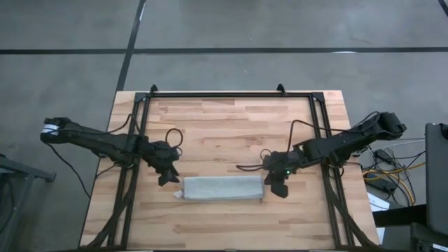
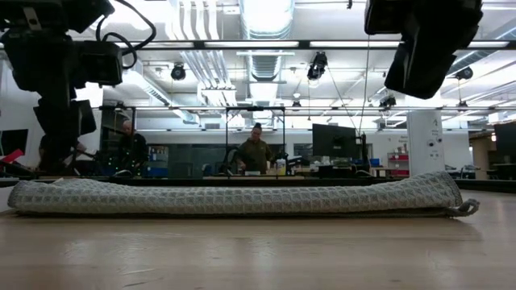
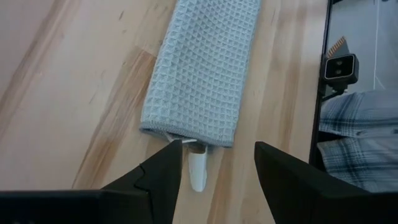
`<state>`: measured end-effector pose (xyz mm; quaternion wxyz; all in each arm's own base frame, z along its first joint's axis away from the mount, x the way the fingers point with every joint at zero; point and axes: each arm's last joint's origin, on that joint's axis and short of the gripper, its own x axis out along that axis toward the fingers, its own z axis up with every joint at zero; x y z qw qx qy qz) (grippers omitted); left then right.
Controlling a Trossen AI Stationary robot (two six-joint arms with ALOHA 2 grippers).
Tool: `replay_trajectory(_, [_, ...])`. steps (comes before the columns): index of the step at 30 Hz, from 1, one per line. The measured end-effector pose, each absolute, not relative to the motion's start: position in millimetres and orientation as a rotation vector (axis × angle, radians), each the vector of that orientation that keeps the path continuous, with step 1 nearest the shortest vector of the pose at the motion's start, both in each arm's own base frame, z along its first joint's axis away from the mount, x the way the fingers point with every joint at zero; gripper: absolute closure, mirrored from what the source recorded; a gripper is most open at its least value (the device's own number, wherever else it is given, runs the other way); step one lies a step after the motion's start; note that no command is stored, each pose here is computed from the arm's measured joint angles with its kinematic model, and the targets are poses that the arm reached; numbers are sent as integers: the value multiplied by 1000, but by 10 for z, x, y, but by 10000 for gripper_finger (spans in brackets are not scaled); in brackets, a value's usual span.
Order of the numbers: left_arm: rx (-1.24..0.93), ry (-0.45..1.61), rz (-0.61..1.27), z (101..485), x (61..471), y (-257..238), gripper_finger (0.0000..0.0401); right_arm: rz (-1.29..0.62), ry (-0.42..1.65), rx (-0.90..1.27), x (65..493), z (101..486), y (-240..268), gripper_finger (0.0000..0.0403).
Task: Fold microfiber towels
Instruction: Fold the microfiber cloth on the table
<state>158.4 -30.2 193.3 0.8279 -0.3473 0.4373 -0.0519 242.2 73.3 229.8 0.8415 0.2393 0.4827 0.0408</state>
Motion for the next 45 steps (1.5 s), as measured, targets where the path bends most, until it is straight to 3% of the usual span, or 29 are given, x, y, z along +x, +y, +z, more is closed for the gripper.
replay_trajectory(22, [-754,963,-87,1906,1570,-300,197,159,1173,457,2717,1762,842,360])
replay_trajectory(39, [-749,970,-86,1901,1564,-299,197,-13,1201,468,2751,1604,819,360])
replay_trajectory(45, [-750,970,-85,1901,1564,-299,197,-139,1314,462,2623,1568,768,360])
